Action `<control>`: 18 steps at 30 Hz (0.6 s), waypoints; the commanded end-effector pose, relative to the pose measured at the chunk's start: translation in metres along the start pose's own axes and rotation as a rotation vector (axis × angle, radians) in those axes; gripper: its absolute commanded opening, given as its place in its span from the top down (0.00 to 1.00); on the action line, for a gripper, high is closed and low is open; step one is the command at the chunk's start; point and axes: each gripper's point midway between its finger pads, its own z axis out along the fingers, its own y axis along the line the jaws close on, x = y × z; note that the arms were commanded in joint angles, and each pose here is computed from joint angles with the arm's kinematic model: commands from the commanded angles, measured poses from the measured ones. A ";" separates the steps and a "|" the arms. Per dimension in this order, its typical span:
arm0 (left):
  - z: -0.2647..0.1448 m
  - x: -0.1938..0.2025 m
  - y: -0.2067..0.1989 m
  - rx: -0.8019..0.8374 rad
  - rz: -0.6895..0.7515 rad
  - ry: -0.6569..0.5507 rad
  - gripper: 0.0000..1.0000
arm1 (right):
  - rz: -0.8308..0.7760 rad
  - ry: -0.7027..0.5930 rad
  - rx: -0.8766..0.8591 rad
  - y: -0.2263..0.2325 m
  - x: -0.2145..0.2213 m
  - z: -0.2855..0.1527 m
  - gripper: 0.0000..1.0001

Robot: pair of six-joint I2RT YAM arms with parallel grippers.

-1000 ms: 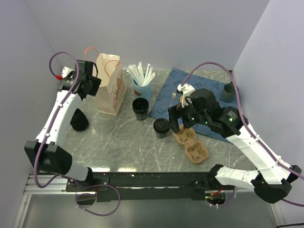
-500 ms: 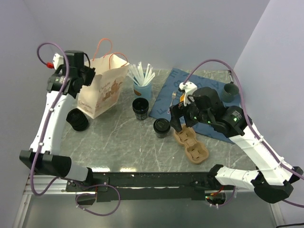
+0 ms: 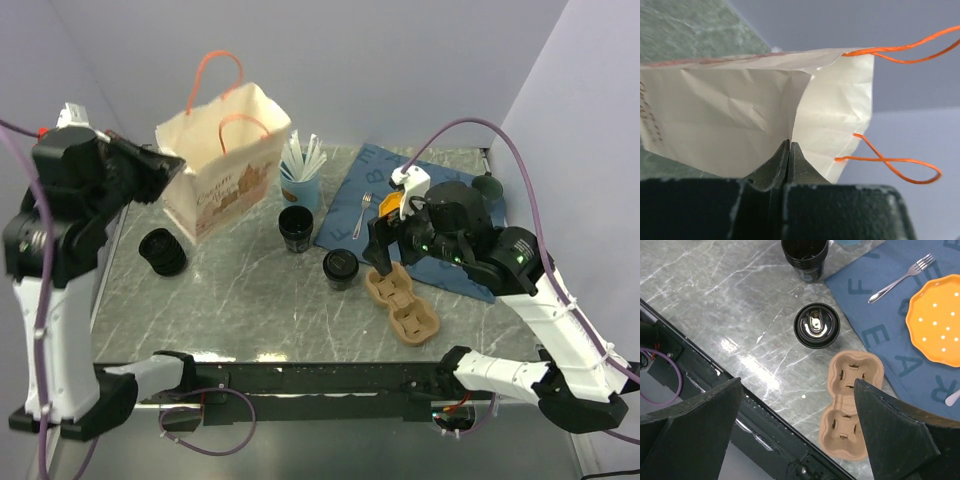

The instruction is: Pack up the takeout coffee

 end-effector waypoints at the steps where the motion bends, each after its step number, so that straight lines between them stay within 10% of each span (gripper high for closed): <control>1: -0.043 0.050 0.008 0.084 0.115 0.254 0.99 | -0.013 -0.089 0.031 -0.007 -0.016 -0.021 0.00; 11: -0.062 0.152 0.082 0.216 0.069 0.568 0.99 | 0.027 -0.165 0.092 -0.017 -0.025 -0.034 0.00; 18: -0.018 0.180 0.173 -0.093 0.171 0.624 0.84 | 0.089 -0.130 0.124 -0.020 -0.023 -0.025 0.00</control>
